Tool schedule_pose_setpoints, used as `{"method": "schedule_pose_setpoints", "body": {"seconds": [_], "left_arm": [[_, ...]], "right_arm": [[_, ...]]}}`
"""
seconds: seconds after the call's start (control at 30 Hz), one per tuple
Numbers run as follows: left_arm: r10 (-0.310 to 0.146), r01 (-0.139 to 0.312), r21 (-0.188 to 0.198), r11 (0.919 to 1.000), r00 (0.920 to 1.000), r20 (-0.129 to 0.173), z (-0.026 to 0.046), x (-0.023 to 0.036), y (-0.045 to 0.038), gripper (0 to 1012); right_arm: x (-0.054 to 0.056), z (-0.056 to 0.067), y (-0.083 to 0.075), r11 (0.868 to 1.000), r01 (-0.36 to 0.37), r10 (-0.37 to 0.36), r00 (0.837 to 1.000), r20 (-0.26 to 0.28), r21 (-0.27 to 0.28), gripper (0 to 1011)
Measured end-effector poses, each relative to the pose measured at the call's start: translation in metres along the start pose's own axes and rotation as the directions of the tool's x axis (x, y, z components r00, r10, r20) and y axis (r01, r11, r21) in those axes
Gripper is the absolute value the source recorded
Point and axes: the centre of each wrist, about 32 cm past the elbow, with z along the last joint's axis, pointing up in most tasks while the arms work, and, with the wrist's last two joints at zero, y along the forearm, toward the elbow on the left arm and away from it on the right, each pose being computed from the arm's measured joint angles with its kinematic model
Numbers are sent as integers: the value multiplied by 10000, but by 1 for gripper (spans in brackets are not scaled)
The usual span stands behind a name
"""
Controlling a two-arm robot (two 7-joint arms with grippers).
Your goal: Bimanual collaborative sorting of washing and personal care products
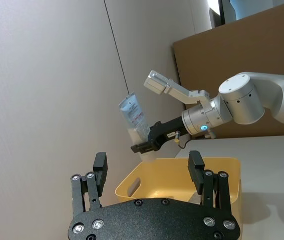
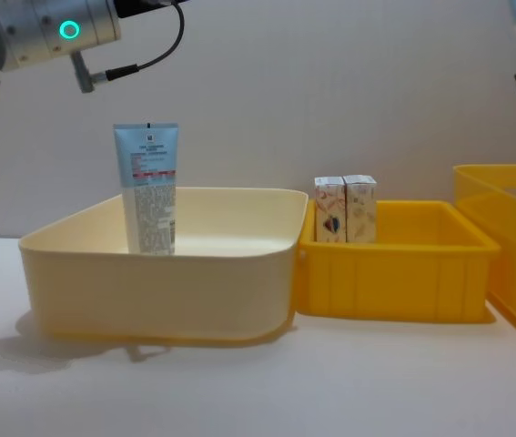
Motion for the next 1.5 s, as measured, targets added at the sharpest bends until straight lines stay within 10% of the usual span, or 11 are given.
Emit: {"method": "schedule_pose_setpoints", "body": {"seconds": [0.57,1.17,1.5], "left_arm": [[-1,1,-1,10000,10000,0,0,0,0,1003],[1,-1,-1,10000,10000,0,0,0,0,1004],[-1,1,-1,10000,10000,1,0,0,0,1003]], "right_arm": [[138,81,-89,9758,-617,676,9975,207,-2099,522],[256,63,-106,8770,-1682,1489,9857,-783,-4501,524],[285,56,-107,8469,-1947,1611,9808,-1102,-4948,834]]}}
